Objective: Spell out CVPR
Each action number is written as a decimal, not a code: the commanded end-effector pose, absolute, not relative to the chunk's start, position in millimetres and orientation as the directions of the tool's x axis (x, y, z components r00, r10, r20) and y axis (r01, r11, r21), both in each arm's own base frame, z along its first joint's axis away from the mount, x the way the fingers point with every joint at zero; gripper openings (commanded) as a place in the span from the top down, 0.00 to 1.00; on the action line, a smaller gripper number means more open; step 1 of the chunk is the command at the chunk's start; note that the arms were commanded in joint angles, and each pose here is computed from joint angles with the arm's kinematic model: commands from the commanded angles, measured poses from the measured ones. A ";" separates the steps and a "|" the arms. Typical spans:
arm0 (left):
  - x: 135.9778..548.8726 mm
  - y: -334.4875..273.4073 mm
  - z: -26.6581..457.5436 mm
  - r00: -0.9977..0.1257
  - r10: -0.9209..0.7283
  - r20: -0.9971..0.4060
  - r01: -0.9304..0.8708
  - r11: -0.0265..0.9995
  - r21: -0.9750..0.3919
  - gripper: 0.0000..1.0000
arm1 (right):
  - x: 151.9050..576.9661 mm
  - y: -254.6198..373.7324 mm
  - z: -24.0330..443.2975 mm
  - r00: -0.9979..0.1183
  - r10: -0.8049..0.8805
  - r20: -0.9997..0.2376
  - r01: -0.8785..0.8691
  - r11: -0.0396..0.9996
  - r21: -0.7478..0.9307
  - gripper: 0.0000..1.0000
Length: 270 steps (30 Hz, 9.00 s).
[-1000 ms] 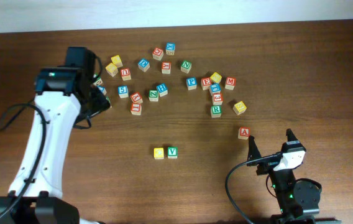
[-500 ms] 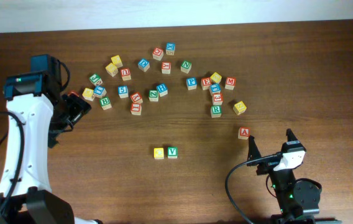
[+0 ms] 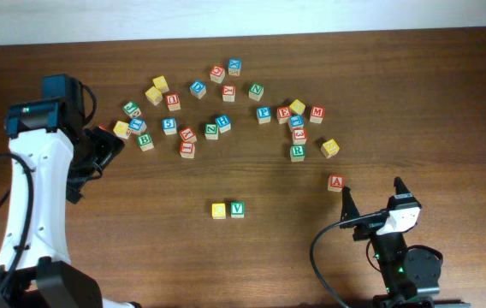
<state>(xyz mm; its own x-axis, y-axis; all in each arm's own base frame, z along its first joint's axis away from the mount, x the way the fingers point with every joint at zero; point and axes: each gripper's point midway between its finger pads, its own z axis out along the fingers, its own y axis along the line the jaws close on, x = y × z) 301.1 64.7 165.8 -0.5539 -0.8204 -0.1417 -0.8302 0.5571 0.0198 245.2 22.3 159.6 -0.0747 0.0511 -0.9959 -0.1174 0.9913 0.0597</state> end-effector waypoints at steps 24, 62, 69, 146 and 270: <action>298.6 66.7 163.0 -0.539 -0.831 -0.135 -0.841 0.541 0.027 0.01 | 245.2 19.8 157.4 -0.078 0.059 -0.995 -0.106 0.992 0.067 0.02; 298.6 66.7 163.0 -0.539 -0.831 -0.135 -0.841 0.541 0.027 0.01 | 185.8 123.1 397.5 -0.286 0.099 -0.953 -0.664 0.696 0.271 0.02; 298.6 66.7 163.0 -0.539 -0.831 -0.135 -0.841 0.541 0.027 0.01 | 233.9 159.2 324.4 -0.579 -0.033 -0.815 -0.631 0.651 0.422 0.02; 298.6 66.7 163.0 -0.539 -0.831 -0.135 -0.841 0.541 0.027 0.01 | 244.0 28.3 233.9 -0.870 0.474 -0.135 0.341 0.777 0.529 0.02; 299.3 67.1 163.0 -0.538 -0.832 -0.137 -0.841 0.540 0.025 0.01 | 285.7 157.9 243.3 -0.975 0.136 -0.178 0.071 0.942 0.329 0.02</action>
